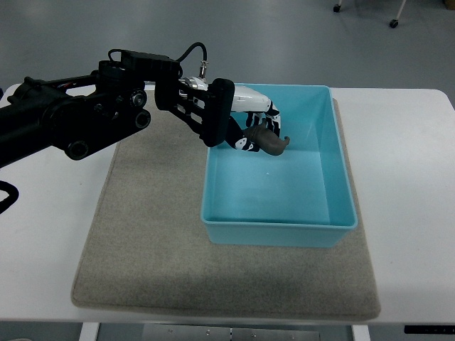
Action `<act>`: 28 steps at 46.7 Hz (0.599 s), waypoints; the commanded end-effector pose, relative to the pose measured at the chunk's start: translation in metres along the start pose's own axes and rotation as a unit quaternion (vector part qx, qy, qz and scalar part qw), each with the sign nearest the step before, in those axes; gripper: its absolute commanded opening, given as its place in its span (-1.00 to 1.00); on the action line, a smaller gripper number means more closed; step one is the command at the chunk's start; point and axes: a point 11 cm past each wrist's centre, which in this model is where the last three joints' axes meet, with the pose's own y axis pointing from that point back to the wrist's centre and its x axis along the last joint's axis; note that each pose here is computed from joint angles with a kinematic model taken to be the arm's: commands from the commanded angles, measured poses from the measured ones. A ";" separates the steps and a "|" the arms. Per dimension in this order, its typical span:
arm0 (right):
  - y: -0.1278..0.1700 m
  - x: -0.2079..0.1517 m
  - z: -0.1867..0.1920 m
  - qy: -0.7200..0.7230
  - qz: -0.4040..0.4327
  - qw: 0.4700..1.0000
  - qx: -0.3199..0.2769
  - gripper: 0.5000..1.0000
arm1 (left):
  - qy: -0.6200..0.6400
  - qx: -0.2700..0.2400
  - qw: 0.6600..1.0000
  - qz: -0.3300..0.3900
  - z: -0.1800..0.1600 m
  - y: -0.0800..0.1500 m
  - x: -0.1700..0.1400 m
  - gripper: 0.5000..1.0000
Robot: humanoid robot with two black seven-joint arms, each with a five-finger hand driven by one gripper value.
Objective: Place brown hippo in blue box with left hand
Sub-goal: 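Open the left hand to release the hippo into the box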
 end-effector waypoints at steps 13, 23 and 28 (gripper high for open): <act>0.000 0.000 0.000 0.000 0.000 1.000 -0.001 0.74 | 0.012 -0.007 1.000 0.026 0.002 -0.006 -0.002 0.86; 0.000 0.000 0.000 0.000 0.000 1.000 0.000 0.74 | 0.066 -0.024 0.997 0.044 0.006 -0.003 0.006 0.99; 0.000 0.000 0.000 0.000 0.000 1.000 -0.001 0.74 | 0.154 -0.036 0.985 0.075 0.000 0.005 0.017 0.99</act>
